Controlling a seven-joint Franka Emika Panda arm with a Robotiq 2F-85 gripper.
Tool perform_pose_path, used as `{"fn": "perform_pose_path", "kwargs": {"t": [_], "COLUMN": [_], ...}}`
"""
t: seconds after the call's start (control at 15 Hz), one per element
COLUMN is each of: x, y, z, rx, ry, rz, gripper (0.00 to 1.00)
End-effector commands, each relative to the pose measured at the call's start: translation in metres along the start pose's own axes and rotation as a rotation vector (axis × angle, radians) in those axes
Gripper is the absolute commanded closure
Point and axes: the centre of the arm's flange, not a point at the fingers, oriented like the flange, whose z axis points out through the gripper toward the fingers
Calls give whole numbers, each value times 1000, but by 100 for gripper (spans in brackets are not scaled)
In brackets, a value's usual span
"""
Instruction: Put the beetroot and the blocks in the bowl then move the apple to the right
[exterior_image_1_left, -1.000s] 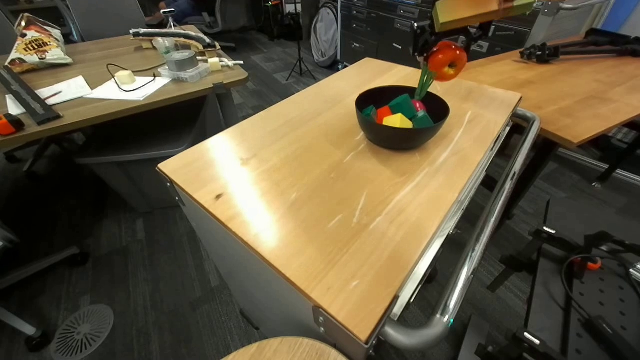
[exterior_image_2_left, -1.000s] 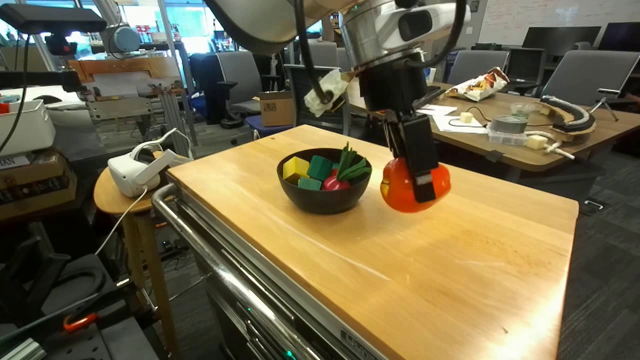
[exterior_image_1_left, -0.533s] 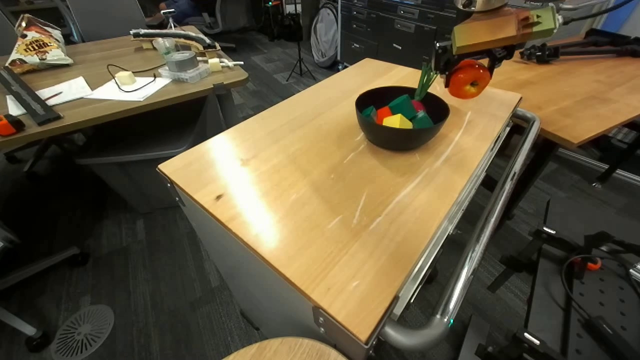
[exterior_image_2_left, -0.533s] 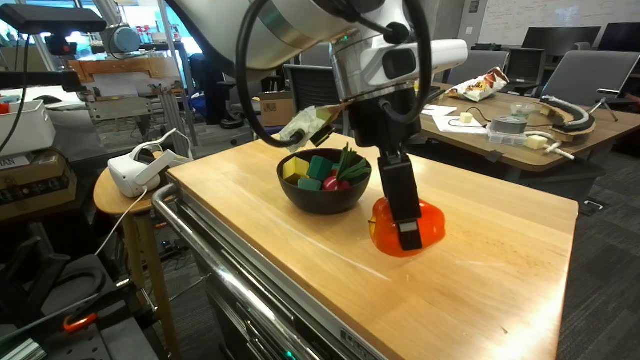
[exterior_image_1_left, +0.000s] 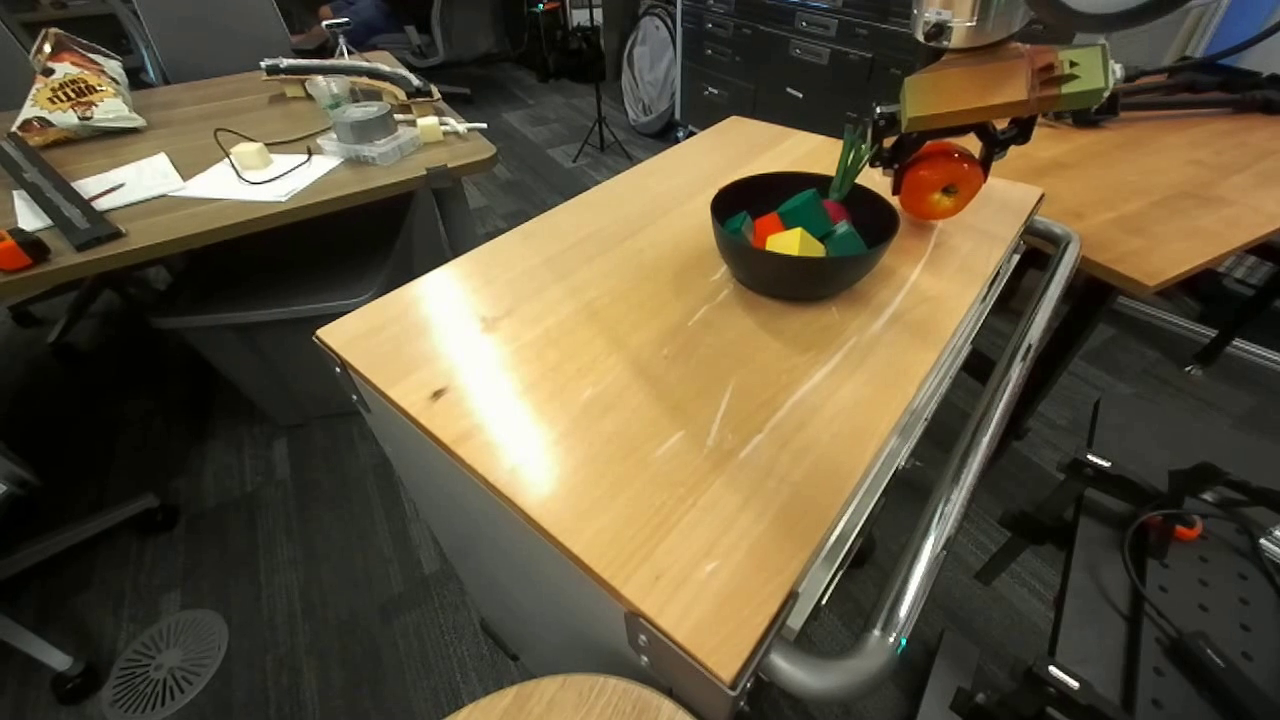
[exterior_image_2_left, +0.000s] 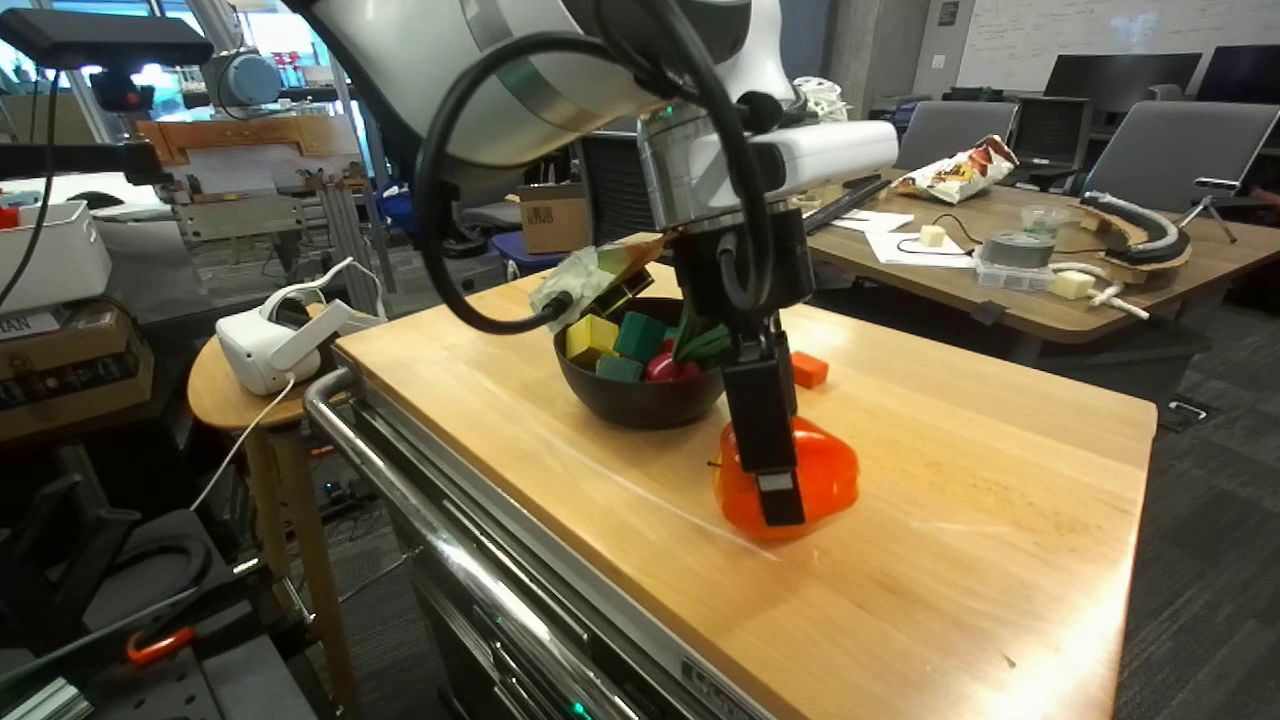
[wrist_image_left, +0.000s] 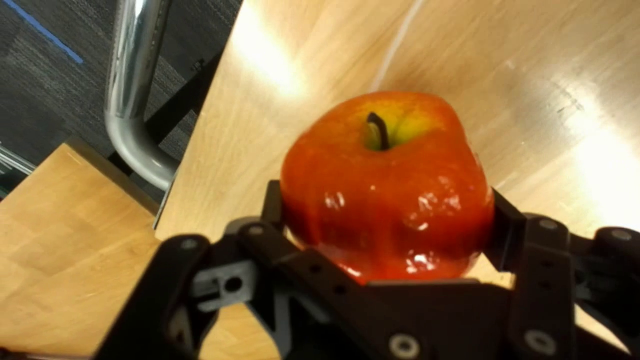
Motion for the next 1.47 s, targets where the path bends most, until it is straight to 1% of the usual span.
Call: {"fn": "perform_pose_path", "kwargs": {"t": [0.0,0.27,0.33,0.47,0.53,0.6,0.67,0.73,0.87,0.93,1.07,1.13,1.27,1.4], "x": [-14,-16,-15,-15,-14,-14,-14,-13,-14,-14,-14,-15,-17,-18], "y": [6,4,4,5,5,6,5,5,4,3,0,-2,-7,-9], "z": [-6,-5,-6,-8,-9,-11,-11,-12,-14,-14,-16,-17,-18,-20], "rx": [10,-13,-19,-18,-18,-14,-12,-12,-9,-8,-2,-1,-11,2], "ry": [23,39,49,63,70,75,78,80,84,85,87,88,92,94], "rz": [19,21,19,20,23,22,23,23,17,17,12,8,1,-8], "gripper": [40,39,32,29,40,39,29,31,11,3,2,0,0,0]}}
